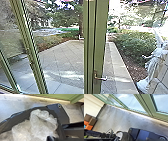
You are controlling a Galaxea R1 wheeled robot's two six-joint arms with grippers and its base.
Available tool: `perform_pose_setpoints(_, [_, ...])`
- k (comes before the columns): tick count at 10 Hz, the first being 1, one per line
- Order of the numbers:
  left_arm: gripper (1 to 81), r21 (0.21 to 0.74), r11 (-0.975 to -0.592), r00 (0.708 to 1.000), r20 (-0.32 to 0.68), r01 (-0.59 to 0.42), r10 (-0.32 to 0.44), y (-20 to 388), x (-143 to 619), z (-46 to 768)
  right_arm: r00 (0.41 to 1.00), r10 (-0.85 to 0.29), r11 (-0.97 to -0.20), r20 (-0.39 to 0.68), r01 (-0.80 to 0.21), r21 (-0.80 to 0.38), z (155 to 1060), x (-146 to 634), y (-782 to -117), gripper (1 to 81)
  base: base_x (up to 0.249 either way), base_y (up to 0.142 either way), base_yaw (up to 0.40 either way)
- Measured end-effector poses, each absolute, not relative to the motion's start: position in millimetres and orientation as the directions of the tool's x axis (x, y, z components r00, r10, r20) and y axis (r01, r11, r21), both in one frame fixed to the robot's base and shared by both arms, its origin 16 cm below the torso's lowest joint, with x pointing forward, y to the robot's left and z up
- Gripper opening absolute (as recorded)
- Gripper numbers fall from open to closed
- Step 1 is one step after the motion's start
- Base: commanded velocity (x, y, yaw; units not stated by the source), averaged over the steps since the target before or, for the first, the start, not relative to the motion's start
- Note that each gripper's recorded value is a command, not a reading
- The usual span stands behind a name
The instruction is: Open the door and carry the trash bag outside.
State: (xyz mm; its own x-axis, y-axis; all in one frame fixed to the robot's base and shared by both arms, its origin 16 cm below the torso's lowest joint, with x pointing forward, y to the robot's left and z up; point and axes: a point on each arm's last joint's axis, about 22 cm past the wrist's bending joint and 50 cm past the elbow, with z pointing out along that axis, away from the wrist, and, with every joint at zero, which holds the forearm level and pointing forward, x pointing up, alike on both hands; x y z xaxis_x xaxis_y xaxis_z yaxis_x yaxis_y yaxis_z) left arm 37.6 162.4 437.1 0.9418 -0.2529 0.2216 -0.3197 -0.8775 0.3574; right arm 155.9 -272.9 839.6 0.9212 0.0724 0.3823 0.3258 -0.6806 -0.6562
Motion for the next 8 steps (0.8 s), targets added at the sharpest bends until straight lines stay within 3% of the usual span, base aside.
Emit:
perform_pose_setpoints(3, [1.0,0.361,-0.876,0.942,0.223,-0.32,-0.252,159,38,437,0.913,0.107,-0.684,0.394,0.355,-0.637,876,199,-273,81.1,0.0,0.0,0.0])
perform_pose_setpoints(8, [1.0,0.361,-0.876,0.942,0.222,-0.318,-0.251,159,38,437,0.927,0.085,-0.71,0.365,0.313,-0.631,923,255,-268,81.1,0.0,0.0,0.0])
